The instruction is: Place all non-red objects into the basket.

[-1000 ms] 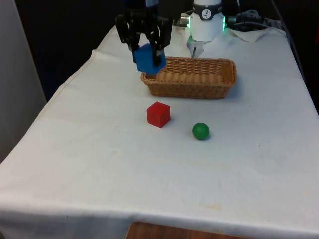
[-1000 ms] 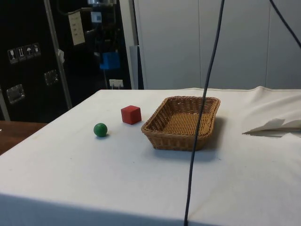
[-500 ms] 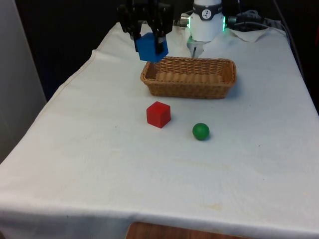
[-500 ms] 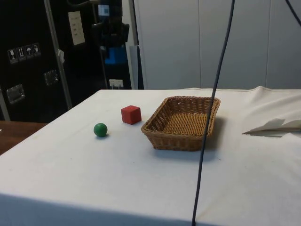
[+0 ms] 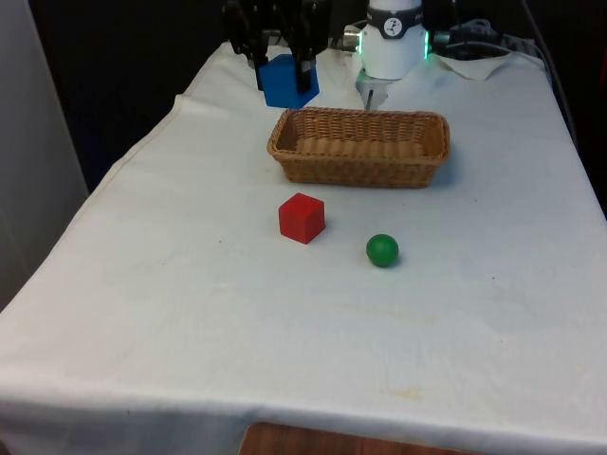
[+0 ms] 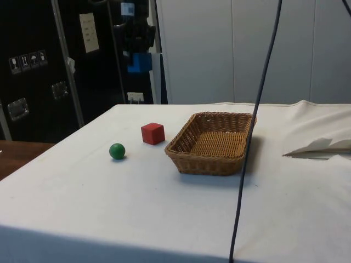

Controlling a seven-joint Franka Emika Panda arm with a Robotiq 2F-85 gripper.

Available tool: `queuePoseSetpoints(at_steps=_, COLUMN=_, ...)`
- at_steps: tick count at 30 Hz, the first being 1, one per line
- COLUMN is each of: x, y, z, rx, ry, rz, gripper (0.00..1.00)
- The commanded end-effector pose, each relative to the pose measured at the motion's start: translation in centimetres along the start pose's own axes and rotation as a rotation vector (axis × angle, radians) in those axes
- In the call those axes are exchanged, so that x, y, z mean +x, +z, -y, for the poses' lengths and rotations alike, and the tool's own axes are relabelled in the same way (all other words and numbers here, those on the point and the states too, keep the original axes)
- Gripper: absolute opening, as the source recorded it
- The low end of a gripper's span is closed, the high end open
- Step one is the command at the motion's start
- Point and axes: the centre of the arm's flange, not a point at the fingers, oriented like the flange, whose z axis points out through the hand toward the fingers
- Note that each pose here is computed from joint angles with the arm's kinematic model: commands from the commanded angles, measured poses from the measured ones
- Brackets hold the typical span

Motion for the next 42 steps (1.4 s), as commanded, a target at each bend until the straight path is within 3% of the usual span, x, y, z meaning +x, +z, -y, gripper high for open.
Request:
queuePoseSetpoints(at_steps=1, x=-0.3, y=-0.2, z=-0.1, rx=-0.002, ry=-0.005, rz=-0.024, gripper=0.04)
queuePoseSetpoints(at_steps=9, x=-1.5, y=0.0, z=-0.6, rx=0.010, ry=-0.021, rz=-0.070, gripper=0.04)
queuePoseSetpoints(at_steps=10, x=-1.4, y=0.2, z=-0.7, rx=0.010, ry=-0.018, rz=-0.054, gripper=0.04)
queuePoseSetpoints(at_steps=11, x=-1.7, y=0.2, z=-0.6, rx=0.013, ry=-0.022, rz=-0.072, gripper=0.04)
queuePoseSetpoints(at_steps=15, x=-2.5, y=0.9, z=-0.9, rx=0.018, ry=-0.031, rz=-0.078, gripper=0.04)
queuePoseSetpoints(at_steps=19, x=-2.9, y=1.5, z=-1.2, rx=0.013, ry=-0.039, rz=-0.064, gripper=0.04)
queuePoseSetpoints(at_steps=21, x=-3.5, y=1.6, z=-1.3, rx=0.024, ry=-0.054, rz=-0.068, gripper=0.04)
queuePoseSetpoints(at_steps=27, x=-4.2, y=2.0, z=-1.7, rx=0.020, ry=-0.104, rz=-0.053, gripper=0.04)
queuePoseSetpoints(at_steps=28, x=-4.0, y=2.1, z=-1.7, rx=0.016, ry=-0.094, rz=-0.048, gripper=0.04)
queuePoseSetpoints(at_steps=35, x=-4.6, y=2.8, z=-2.2, rx=0.018, ry=-0.166, rz=-0.037, gripper=0.04)
queuePoseSetpoints(at_steps=42, x=-5.5, y=3.0, z=-2.7, rx=0.017, ry=-0.198, rz=-0.025, gripper=0.04)
